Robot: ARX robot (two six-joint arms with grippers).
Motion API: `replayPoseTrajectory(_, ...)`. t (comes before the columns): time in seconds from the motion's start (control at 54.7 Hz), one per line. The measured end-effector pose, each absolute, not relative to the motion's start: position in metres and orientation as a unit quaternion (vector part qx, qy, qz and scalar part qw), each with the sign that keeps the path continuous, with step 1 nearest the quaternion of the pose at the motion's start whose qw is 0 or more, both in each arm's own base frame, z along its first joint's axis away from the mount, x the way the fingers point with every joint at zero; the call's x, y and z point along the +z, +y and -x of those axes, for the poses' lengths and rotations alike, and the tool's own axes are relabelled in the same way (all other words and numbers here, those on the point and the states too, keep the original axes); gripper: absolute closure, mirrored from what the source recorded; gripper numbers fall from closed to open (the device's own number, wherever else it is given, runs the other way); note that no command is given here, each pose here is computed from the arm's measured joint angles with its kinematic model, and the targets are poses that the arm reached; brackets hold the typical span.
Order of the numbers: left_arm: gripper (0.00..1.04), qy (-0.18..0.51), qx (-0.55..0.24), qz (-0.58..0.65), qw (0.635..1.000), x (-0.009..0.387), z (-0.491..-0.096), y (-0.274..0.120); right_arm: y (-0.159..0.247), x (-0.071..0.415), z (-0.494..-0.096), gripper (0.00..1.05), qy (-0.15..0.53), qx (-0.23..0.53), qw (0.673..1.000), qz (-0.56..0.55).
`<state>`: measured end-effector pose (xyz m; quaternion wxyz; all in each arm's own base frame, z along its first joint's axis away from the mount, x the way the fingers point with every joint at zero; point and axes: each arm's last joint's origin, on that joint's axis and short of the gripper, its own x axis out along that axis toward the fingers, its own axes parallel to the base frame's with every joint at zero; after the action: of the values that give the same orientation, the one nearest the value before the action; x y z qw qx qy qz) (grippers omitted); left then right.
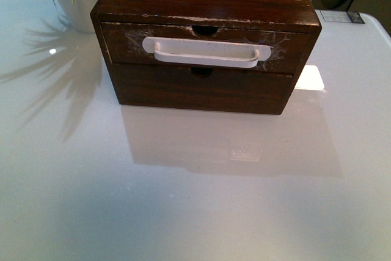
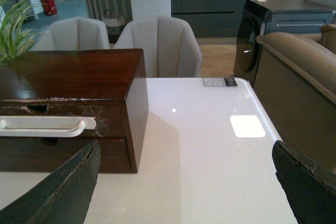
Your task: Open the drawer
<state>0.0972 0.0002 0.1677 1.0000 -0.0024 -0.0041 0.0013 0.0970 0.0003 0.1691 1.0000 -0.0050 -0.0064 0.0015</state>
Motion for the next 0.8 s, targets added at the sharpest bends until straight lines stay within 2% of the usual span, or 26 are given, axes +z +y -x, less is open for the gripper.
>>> replayPoseTrajectory(0.731, 0.08, -0.004, 0.001, 0.002, 1.0, 0.1678, -0.0972, 0.0002, 0.0003, 0.169, -0.097, 0.09, -0.006, 0.001, 1.0, 0.005)
replayPoseTrajectory(0.75, 0.08, 0.0, -0.006, 0.007, 1.0, 0.1673, -0.0974, 0.0, 0.0002, 0.1677, -0.0976, 0.09, 0.009, -0.012, 1.0, -0.003)
replayPoseTrajectory(0.804, 0.08, 0.074, -0.067, 0.042, 0.994, 0.1663, -0.0976, -0.0004, 0.0015, 0.1676, -0.0986, 0.09, 0.088, -0.074, 0.993, -0.017)
